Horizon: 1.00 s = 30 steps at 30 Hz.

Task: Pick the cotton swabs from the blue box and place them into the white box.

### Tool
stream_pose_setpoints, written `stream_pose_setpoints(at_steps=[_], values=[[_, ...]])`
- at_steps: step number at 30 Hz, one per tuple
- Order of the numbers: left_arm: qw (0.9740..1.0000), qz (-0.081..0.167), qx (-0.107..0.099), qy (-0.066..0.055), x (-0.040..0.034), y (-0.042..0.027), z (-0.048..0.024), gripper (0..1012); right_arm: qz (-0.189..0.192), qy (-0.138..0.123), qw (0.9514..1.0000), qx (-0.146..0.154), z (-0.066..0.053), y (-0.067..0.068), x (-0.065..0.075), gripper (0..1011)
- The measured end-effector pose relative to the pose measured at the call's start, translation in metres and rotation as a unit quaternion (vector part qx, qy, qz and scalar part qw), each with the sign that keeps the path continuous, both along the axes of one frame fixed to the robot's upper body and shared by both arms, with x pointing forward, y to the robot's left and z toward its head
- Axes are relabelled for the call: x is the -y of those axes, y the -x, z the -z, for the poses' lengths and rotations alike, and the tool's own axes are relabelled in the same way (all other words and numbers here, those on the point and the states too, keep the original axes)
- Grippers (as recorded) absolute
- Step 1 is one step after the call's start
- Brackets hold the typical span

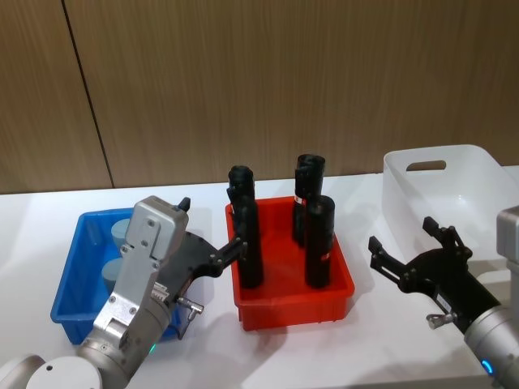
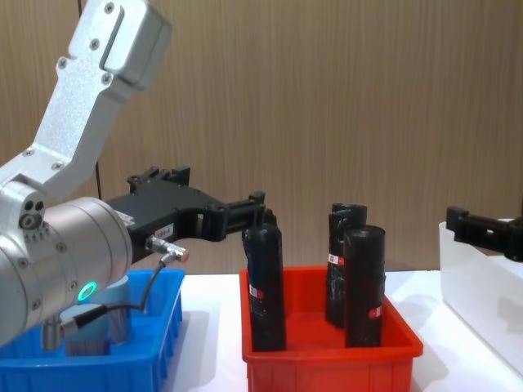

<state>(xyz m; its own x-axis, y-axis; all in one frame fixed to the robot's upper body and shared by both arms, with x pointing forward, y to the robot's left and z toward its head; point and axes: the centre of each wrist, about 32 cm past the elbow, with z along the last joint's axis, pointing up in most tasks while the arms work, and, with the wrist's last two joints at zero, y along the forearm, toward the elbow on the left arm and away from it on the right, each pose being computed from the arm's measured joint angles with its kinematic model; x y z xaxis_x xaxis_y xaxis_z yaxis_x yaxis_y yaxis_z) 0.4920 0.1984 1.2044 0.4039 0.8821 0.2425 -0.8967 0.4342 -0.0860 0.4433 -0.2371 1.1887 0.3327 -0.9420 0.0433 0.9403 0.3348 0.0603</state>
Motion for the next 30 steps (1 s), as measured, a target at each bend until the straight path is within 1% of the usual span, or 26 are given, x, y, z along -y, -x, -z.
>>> stream_pose_setpoints(at_steps=[30], values=[[1.0000, 0.000, 0.000, 0.000, 0.0000, 0.0000, 0.0000, 1004, 0.000, 0.000, 1.0000, 0.000, 0.0000, 0.0000, 0.0000, 1002]])
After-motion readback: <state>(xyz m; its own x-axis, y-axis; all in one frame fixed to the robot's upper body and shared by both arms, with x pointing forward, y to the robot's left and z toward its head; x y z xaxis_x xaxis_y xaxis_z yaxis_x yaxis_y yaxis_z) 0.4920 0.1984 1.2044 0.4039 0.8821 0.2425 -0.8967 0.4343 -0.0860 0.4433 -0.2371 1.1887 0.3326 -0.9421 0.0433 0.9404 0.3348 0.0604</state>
